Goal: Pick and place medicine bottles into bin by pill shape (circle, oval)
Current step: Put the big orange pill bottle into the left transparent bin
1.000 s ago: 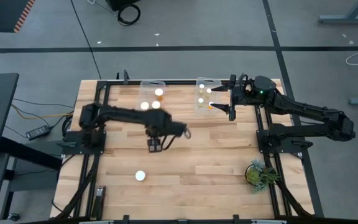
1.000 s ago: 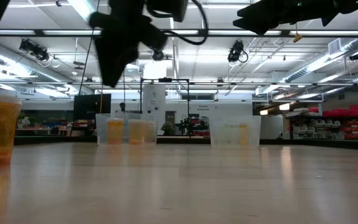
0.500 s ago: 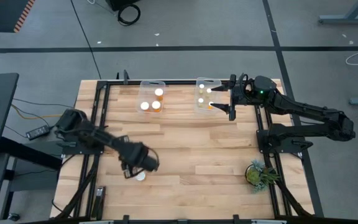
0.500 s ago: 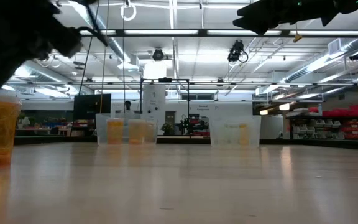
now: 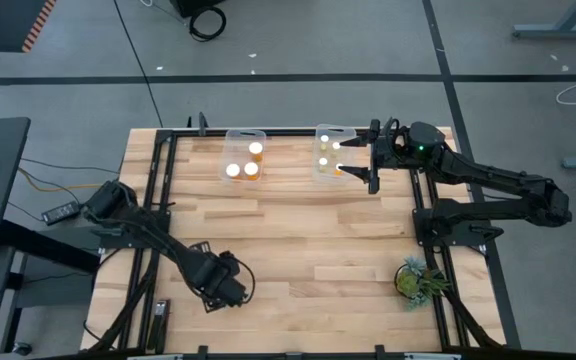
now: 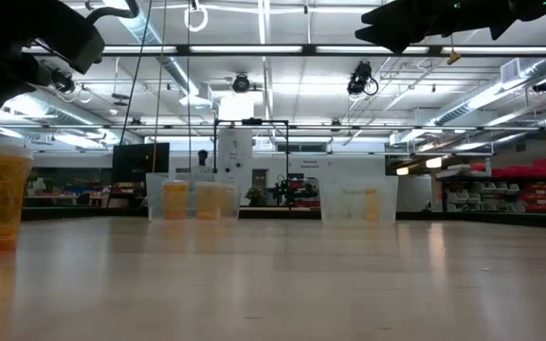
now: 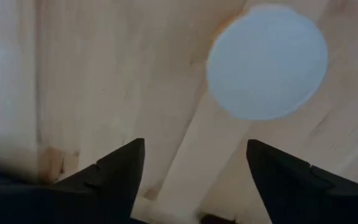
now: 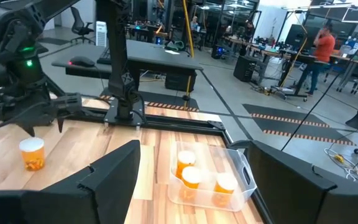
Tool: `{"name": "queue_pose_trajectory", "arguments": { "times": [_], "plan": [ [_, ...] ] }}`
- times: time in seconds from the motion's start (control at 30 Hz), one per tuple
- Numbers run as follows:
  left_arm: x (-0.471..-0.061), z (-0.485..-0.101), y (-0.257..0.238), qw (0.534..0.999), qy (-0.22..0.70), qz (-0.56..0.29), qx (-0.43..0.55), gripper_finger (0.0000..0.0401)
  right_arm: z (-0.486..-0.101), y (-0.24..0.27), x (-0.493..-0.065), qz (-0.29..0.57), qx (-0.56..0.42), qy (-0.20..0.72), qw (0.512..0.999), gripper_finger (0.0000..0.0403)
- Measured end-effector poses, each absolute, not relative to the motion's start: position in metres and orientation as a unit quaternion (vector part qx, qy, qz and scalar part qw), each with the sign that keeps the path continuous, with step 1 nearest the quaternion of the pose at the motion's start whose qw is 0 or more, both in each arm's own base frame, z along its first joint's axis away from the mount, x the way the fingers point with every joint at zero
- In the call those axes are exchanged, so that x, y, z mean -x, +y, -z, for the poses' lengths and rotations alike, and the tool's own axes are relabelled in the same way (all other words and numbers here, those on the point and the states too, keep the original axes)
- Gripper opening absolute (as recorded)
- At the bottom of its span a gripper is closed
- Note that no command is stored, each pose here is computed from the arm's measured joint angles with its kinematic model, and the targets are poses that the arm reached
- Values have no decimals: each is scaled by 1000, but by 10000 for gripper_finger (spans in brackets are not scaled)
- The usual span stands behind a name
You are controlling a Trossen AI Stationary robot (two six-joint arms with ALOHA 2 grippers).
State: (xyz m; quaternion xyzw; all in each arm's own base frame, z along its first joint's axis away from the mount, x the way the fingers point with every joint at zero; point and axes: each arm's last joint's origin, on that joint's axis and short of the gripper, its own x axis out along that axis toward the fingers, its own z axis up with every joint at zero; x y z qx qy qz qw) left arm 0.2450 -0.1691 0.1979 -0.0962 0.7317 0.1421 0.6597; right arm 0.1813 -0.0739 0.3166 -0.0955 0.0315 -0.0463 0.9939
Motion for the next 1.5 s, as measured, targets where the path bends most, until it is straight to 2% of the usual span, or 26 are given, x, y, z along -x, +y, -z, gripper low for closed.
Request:
{"name": "queue_pose_trajectory", "arguments": {
  "times": [0.27, 0.53, 1.03, 1.4, 1.5],
  "plan": [
    [-251, -191, -175, 675, 721, -123, 101, 323, -317, -74, -181, 46, 95, 32, 994, 305],
    [-259, -191, -176, 697, 699, -111, 115, 324, -316, -74, -181, 46, 95, 32, 994, 305],
    [-266, -191, -172, 708, 688, -101, 119, 284, -316, -74, -181, 46, 95, 32, 994, 305],
    [-272, -191, -162, 712, 687, -97, 111, 212, -316, -74, -181, 46, 94, 32, 994, 305],
    [-275, -191, -158, 709, 691, -87, 109, 205, -316, -74, -181, 46, 94, 32, 994, 305]
  ]
}}
